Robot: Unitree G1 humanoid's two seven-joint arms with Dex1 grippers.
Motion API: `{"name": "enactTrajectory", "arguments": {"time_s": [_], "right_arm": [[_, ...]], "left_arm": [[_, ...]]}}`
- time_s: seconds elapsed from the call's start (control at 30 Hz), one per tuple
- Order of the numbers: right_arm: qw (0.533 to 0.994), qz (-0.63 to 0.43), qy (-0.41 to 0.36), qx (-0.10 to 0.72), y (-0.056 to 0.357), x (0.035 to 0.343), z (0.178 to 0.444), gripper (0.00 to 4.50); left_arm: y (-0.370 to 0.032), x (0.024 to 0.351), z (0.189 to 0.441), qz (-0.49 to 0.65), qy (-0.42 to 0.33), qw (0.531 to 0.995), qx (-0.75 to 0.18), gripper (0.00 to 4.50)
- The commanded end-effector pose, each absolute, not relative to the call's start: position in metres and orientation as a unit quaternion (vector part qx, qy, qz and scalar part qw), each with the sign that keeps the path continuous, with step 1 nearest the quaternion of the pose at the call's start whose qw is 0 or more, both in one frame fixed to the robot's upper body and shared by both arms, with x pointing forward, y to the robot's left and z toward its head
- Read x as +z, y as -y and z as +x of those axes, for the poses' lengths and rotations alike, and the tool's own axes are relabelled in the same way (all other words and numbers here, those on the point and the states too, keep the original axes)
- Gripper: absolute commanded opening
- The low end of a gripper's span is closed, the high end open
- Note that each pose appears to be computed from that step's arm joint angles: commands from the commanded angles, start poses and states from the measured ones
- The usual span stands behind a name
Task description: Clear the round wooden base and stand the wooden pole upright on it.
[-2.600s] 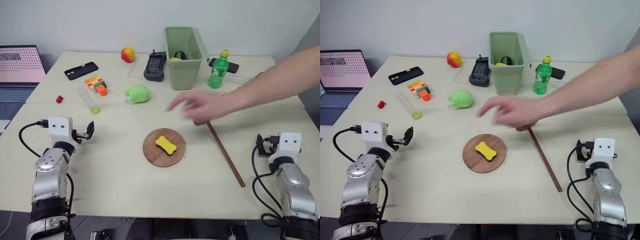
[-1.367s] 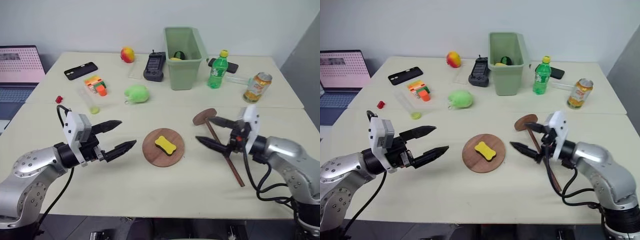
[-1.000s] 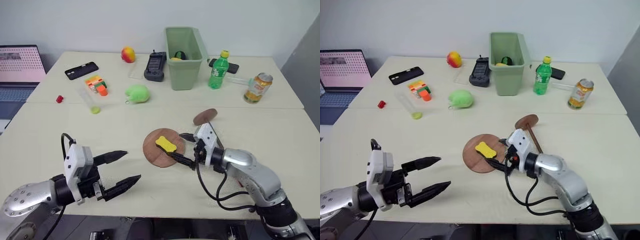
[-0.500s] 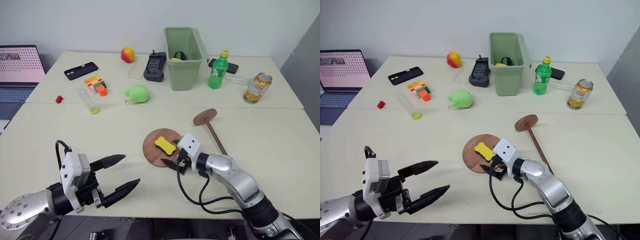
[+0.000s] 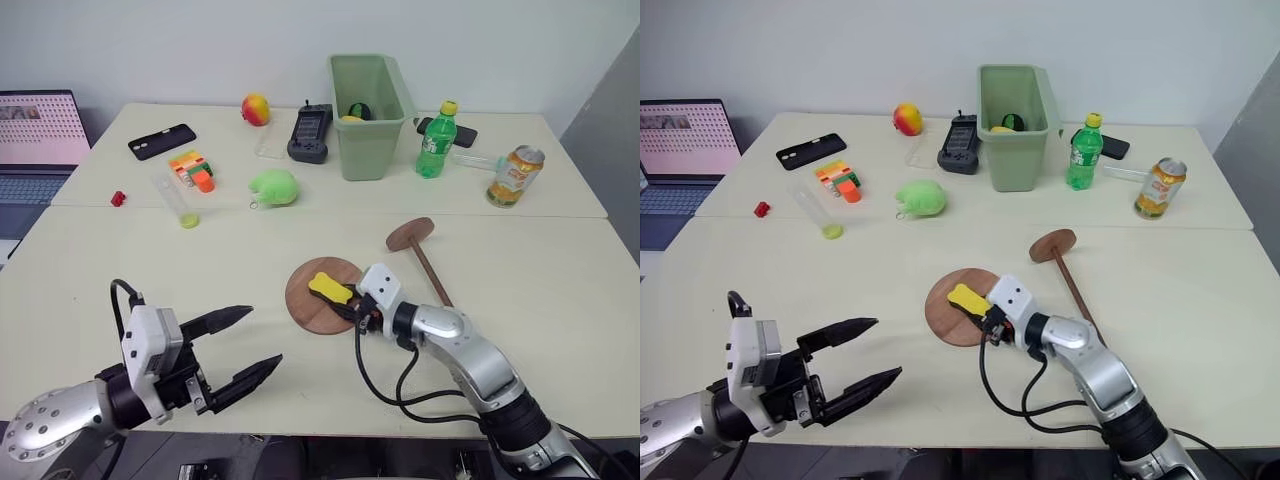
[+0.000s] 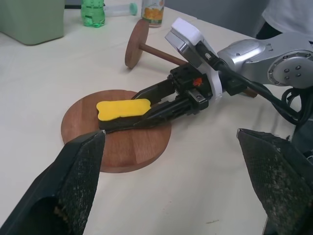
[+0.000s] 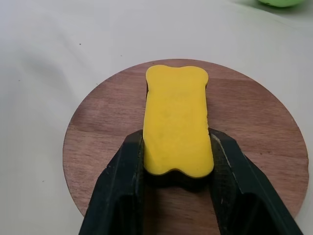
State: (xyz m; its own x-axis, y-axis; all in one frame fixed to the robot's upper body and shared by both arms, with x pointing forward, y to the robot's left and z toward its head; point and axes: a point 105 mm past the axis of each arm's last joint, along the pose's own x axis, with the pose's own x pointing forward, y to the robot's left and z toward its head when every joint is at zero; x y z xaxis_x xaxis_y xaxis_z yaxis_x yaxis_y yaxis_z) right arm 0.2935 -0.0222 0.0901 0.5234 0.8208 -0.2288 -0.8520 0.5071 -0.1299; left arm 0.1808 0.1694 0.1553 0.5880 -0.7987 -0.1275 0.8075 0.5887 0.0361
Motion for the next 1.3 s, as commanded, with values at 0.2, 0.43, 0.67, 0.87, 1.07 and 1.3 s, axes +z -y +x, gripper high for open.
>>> {"name": "enactTrajectory", "arguments": {"time_s": [0.2,0.43,0.67,0.87,1.07,1.3], "right_arm": [[0.843,0.002,0.018,0.538,0.061,0.194,0.284,1.28],[0.964,-0.096,0.084,0.233,0.187,0.265,0.359,1.28],[0.983,-0.155,-0.079,0.064,0.289,0.194,0.381,1.28],[0.968,-0.159,-0.177,0.079,0.307,0.136,0.389,1.61],[0.969,-0.148,-0.163,0.109,0.304,0.145,0.391,3.21],[0.963,-0.178,-0.125,0.159,0.286,0.190,0.377,4.50]], "left_arm": [[-0.155,0.195,0.218,0.051,0.030,0.882,-0.467,4.50],[-0.107,0.239,0.252,0.084,0.086,0.837,-0.533,4.50],[-0.066,0.266,0.275,0.075,0.091,0.808,-0.577,4.50],[-0.062,0.261,0.279,0.089,0.086,0.804,-0.582,4.50],[-0.066,0.257,0.277,0.083,0.083,0.811,-0.573,4.50],[-0.072,0.251,0.270,0.079,0.073,0.813,-0.573,4.50]]}}
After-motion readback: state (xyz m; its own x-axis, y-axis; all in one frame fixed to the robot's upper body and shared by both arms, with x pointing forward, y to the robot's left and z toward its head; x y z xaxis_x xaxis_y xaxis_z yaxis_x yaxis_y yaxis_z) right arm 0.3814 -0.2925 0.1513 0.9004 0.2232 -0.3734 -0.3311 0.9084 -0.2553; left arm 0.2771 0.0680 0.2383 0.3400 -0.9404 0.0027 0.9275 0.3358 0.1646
